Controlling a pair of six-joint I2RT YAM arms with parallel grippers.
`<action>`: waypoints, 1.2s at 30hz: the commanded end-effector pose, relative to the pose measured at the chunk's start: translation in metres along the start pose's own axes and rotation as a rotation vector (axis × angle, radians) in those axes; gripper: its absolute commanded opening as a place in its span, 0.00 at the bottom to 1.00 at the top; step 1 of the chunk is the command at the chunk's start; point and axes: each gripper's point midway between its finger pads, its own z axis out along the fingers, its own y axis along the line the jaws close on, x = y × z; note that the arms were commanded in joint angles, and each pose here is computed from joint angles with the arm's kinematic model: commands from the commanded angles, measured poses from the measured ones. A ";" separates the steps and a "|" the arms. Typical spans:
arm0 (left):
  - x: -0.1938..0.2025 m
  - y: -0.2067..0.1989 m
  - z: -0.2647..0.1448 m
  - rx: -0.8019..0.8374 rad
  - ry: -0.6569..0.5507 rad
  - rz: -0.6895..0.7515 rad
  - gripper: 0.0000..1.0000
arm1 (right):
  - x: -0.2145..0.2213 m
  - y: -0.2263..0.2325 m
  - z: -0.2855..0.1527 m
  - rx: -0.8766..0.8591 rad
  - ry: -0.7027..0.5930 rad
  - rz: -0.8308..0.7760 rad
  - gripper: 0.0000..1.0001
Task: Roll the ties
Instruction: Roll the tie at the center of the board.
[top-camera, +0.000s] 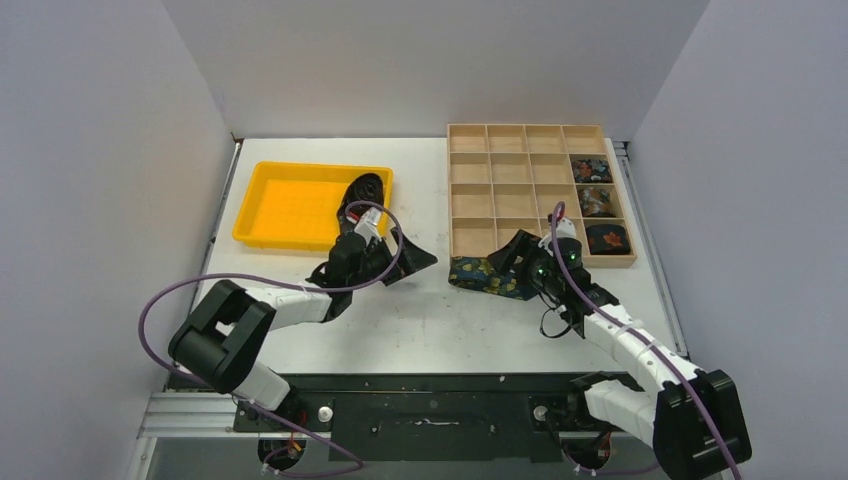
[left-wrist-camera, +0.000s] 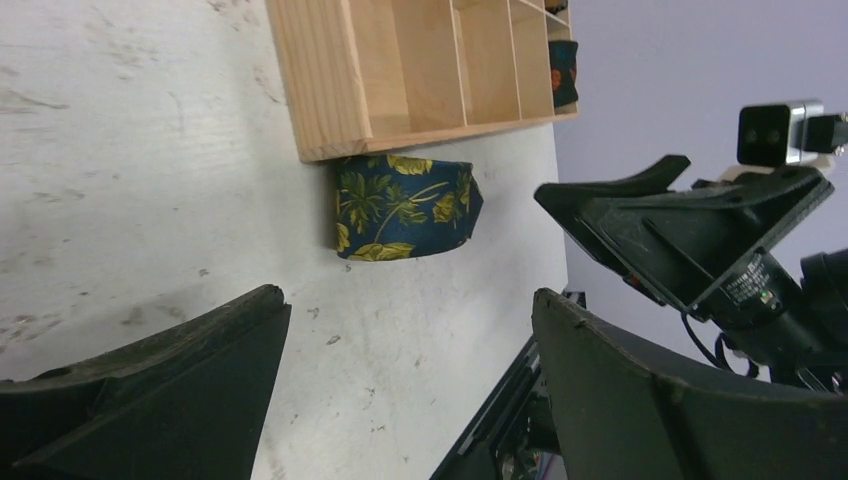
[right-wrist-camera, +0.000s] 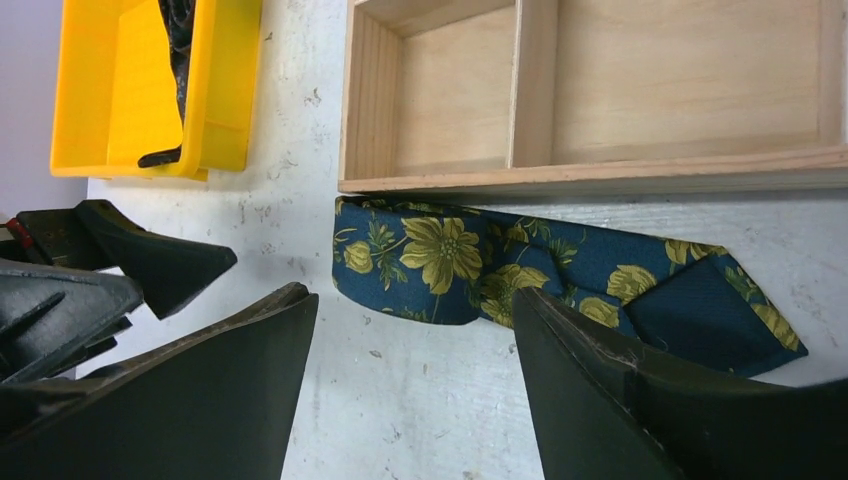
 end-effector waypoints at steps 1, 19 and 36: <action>0.002 -0.042 0.007 0.181 0.088 0.020 0.89 | -0.026 0.014 0.012 -0.032 -0.085 -0.022 0.72; 0.009 -0.017 0.040 0.058 0.104 0.128 0.95 | -0.001 0.013 0.045 0.062 -0.051 -0.146 0.62; 0.032 -0.004 0.060 0.072 0.205 0.136 0.90 | 0.035 -0.025 0.049 0.150 0.047 -0.105 0.57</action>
